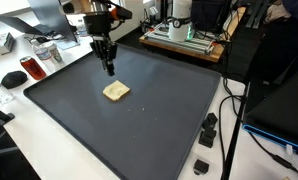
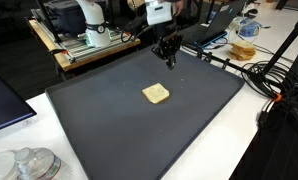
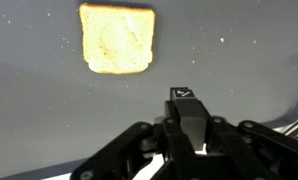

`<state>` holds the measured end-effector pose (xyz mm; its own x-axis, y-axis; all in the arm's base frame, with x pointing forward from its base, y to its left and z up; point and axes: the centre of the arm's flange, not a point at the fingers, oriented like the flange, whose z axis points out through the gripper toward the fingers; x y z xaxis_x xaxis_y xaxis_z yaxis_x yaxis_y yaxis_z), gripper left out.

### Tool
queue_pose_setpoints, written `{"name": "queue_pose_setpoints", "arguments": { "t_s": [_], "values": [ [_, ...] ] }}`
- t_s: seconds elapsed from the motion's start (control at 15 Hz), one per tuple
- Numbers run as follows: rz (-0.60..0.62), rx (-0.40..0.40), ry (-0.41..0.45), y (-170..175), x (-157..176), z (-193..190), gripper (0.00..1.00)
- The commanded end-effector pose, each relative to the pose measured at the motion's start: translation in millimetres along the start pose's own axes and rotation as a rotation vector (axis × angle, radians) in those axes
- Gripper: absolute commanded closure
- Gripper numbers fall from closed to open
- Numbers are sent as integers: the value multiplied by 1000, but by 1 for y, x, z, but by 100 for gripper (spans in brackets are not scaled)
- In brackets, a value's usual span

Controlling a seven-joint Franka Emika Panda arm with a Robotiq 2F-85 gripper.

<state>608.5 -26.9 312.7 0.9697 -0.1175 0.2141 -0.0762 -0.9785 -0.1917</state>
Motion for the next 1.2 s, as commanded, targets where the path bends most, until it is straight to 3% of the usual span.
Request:
{"name": "queue_pose_setpoints", "arguments": {
  "t_s": [0.0, 0.53, 1.13],
  "values": [
    [173, 106, 2, 37, 75, -15, 95],
    [577, 102, -25, 89, 82, 7, 95],
    [924, 76, -23, 137, 83, 18, 95]
  ]
}}
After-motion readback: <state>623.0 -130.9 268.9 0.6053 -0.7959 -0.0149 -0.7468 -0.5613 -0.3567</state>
